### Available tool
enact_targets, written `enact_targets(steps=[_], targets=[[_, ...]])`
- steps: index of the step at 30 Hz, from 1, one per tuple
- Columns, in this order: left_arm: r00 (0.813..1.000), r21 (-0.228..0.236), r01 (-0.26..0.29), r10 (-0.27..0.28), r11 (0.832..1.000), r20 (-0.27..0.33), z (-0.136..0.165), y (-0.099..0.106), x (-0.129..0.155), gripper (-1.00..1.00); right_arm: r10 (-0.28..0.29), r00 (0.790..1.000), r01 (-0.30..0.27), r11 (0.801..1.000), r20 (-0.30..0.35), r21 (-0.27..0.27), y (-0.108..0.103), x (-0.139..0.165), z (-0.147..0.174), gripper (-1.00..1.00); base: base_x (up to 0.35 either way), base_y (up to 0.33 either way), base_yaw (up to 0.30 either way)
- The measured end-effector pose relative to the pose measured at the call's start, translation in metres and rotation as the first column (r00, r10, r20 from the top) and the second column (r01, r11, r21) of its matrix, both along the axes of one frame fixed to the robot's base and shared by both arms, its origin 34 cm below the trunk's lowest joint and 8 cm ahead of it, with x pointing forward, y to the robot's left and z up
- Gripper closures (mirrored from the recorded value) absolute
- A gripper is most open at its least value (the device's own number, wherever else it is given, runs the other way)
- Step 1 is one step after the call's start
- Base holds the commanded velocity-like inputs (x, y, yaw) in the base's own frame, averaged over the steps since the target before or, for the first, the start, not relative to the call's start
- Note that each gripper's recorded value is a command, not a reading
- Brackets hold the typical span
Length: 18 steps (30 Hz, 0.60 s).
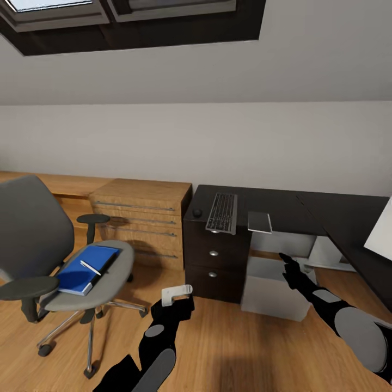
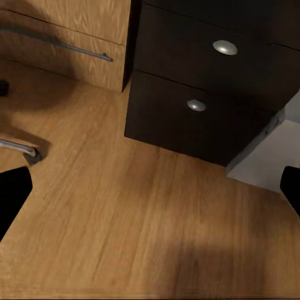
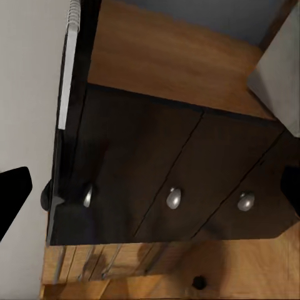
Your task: In the bedroom, organize the workspace by keeping the computer under the desk, ensuring the monitor is on the desk, placing the keyboard on the desk next to the monitor, placing the mouse on the desk next to the keyboard, moving the folder from the swivel chair onto the desk next to the mouse, stacking the notebook on top of the folder with the pen on top of the notebook, and positioning the swivel chair next to the desk.
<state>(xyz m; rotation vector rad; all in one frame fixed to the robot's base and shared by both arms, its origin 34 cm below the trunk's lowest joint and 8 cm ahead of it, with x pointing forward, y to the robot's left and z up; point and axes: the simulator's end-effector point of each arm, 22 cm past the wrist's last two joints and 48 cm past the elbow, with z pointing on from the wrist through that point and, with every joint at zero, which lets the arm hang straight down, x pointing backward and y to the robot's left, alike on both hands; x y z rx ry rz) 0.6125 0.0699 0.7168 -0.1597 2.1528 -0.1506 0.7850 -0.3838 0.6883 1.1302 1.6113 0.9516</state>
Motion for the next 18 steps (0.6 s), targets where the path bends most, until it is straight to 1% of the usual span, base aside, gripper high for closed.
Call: enact_targets(steps=[1,2,4,5,6,8,10,12,13,14,17,18], targets=[[0.999,0.042,-0.015,0.016,0.999,-0.040,-0.021,0.014,-0.001,-1.00,0.011,0.997,-0.013,1.000,-0.080,-0.026,0.005,-0.011,-0.023,-1.00,-0.008,-0.004,0.000],[0.997,0.072,-0.027,0.032,0.997,-0.070,-0.038,0.024,-0.003,-1.00,0.028,0.987,-0.037,0.998,-0.158,-0.054,0.013,-0.027,-0.050,-1.00,-0.005,-0.003,0.000],[0.990,0.125,-0.045,0.061,0.991,-0.126,-0.067,0.040,-0.009,-1.00,0.067,0.949,-0.109,0.987,-0.307,-0.120,0.026,-0.066,-0.100,-1.00,-0.003,-0.002,0.000],[0.988,0.137,-0.048,0.067,0.989,-0.138,-0.072,0.044,-0.010,-1.00,0.075,0.939,-0.127,0.983,-0.334,-0.135,0.029,-0.074,-0.108,-1.00,-0.002,-0.001,0.000],[0.984,0.157,-0.052,0.077,0.986,-0.159,-0.082,0.050,-0.014,-1.00,0.096,0.922,-0.168,0.972,-0.376,-0.165,0.035,-0.086,-0.121,-1.00,-0.001,-0.001,0.000],[0.974,0.202,-0.067,0.108,0.977,-0.200,-0.105,0.066,-0.022,-1.00,0.131,0.894,-0.243,0.945,-0.428,-0.219,0.049,-0.101,-0.136,-1.00,0.000,0.000,0.000],[0.966,0.232,-0.074,0.128,0.970,-0.226,-0.117,0.077,-0.028,-1.00,0.137,0.886,-0.267,0.931,-0.443,-0.248,0.053,-0.108,-0.140,-1.00,0.000,0.000,0.000],[0.955,0.266,-0.077,0.148,0.961,-0.259,-0.132,0.088,-0.036,-1.00,0.130,0.883,-0.279,0.918,-0.451,-0.283,0.054,-0.116,-0.146,-1.00,0.000,0.000,0.000],[0.941,0.296,-0.069,0.161,0.953,-0.297,-0.149,0.096,-0.047,-1.00,0.108,0.885,-0.277,0.904,-0.452,-0.326,0.051,-0.126,-0.153,-1.00,0.000,0.000,0.000],[0.916,0.320,-0.041,0.164,0.947,-0.366,-0.178,0.099,-0.067,-1.00,0.058,0.898,-0.249,0.883,-0.435,-0.397,0.044,-0.138,-0.161,-1.00,0.000,0.000,0.000],[0.885,0.325,0.001,0.150,0.946,-0.441,-0.203,0.096,-0.092,-1.00,0.000,0.921,-0.204,0.852,-0.389,-0.482,0.040,-0.147,-0.158,-1.00,0.000,0.000,0.000],[0.849,0.292,0.054,0.110,0.955,-0.517,-0.232,0.090,-0.118,-1.00,-0.063,0.947,-0.139,0.806,-0.316,-0.576,0.041,-0.158,-0.156,-1.00,0.000,0.000,0.000]])
